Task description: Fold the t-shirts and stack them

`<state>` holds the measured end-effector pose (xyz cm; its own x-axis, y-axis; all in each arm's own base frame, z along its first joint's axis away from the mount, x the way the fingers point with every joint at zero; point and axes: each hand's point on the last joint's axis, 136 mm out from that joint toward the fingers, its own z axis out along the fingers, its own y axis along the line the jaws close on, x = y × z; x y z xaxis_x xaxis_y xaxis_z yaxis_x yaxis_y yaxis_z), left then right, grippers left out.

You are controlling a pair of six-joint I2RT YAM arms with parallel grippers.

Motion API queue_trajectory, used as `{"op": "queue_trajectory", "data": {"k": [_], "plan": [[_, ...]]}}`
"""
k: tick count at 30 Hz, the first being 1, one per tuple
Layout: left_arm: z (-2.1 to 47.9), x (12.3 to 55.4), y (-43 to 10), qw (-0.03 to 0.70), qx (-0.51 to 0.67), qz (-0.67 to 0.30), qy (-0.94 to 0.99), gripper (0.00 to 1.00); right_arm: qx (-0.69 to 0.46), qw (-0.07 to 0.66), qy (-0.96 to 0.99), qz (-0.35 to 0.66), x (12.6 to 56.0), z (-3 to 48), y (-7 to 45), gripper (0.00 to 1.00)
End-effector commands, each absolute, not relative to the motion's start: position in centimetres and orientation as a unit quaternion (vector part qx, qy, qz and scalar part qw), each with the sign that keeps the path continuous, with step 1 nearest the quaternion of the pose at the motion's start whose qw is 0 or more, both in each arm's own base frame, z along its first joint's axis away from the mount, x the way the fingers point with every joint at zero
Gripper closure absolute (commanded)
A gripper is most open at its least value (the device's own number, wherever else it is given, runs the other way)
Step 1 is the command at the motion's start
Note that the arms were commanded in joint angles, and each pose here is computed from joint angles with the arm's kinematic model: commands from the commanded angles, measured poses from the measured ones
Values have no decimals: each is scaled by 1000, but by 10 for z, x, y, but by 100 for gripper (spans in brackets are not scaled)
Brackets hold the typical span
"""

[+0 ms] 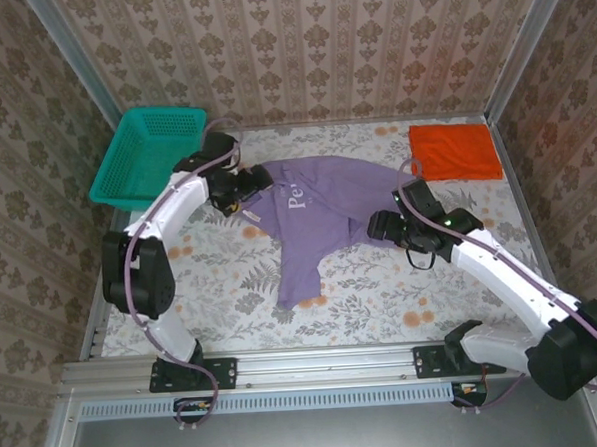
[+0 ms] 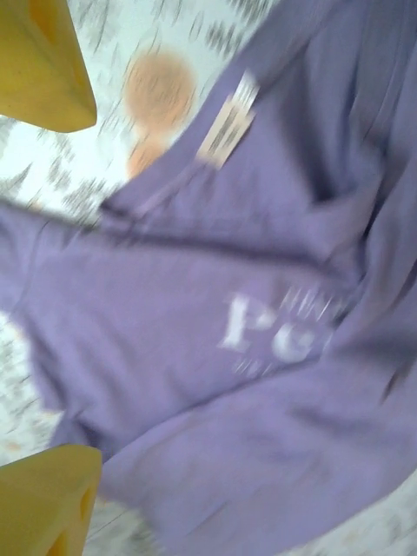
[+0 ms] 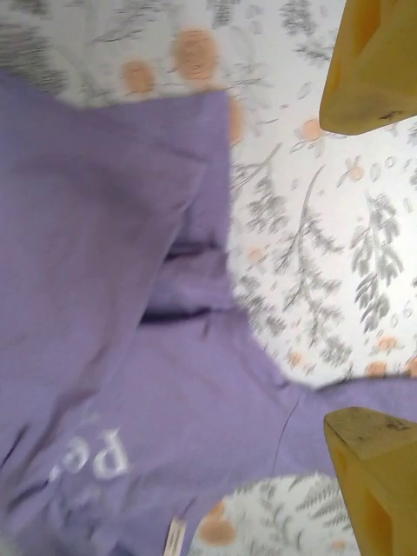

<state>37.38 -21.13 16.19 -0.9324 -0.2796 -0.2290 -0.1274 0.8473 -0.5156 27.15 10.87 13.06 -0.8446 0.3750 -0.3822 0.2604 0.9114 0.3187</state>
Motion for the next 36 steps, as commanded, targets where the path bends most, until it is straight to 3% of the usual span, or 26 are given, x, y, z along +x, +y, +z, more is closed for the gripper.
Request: {"op": "queue_trajectory", "data": {"k": [1,7,12,16,25,31,36], "plan": [[139,319,-221,72,-41,-255,963,11,189,172,957,135,262,104,107,18],[97,259,-203,-13,-21,-227,974,19,237,117,957,117,263,64,81,34],[86,223,-227,-85,18,-272,958,22,273,87,952,110,272,37,61,50],[79,190,-232,-145,86,-251,953,31,298,65,945,122,280,22,54,61],[60,155,-241,-185,135,-230,946,28,313,91,934,145,310,13,48,61],[42,158,-233,-184,144,-181,955,42,310,123,928,168,320,23,49,63],[38,167,-229,-158,157,-145,964,44,315,131,924,173,323,26,48,64]]}}
